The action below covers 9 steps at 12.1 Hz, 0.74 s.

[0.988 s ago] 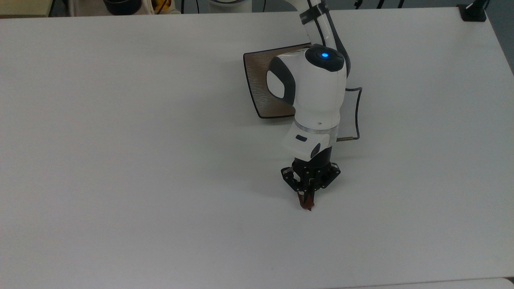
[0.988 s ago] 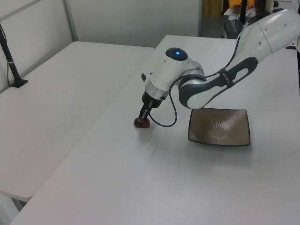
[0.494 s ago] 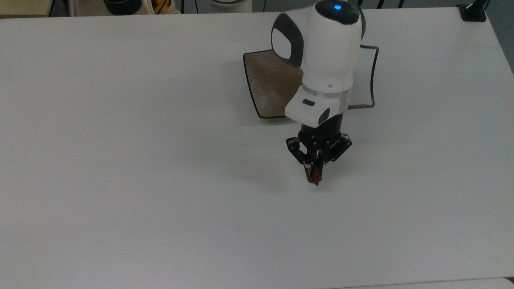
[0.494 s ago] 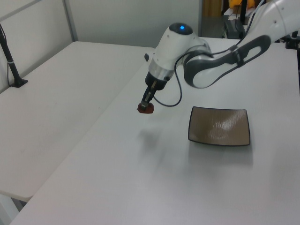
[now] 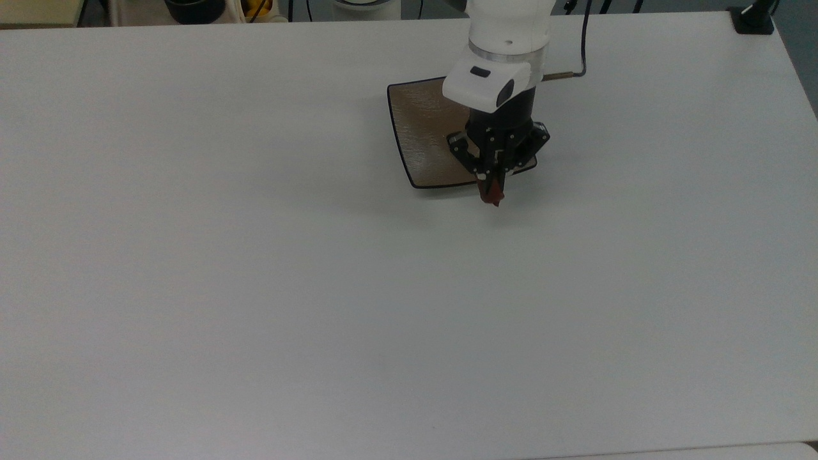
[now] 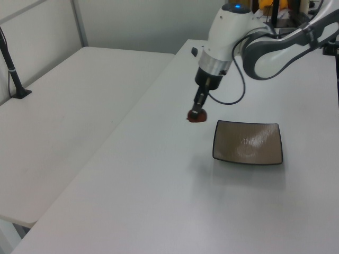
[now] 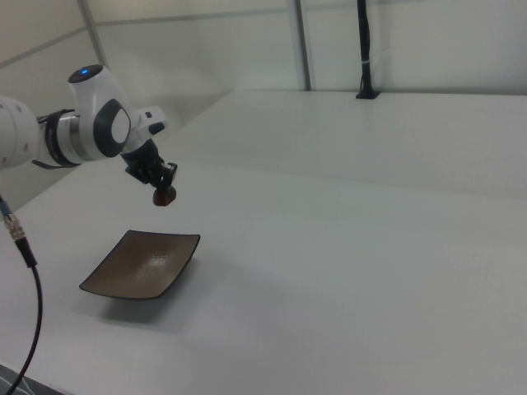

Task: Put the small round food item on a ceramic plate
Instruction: 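Lower the food item onto the plate and open the gripper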

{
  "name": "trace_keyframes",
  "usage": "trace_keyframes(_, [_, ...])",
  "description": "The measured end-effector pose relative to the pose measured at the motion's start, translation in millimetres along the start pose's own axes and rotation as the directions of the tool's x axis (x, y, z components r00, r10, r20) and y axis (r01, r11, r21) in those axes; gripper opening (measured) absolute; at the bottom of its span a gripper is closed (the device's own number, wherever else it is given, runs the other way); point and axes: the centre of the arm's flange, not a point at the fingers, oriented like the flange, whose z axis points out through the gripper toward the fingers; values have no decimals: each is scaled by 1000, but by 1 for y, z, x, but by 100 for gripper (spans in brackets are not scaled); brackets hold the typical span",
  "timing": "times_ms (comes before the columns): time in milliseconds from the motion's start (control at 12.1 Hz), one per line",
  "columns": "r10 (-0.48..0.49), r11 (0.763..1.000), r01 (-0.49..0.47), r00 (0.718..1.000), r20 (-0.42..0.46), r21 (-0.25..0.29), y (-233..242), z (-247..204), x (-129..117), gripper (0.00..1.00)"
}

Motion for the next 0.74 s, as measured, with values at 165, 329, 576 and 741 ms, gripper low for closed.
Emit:
trace_keyframes(165, [-47,999,44,992,117,26,7,-15,-34,15])
trace_keyframes(329, [-100,995,94,965,243,35,10,-11,-61,17])
trace_keyframes(576, [-143,990,136,928,344,44,13,18,-91,22])
trace_keyframes(741, [-146,989,138,923,357,48,13,32,-97,34])
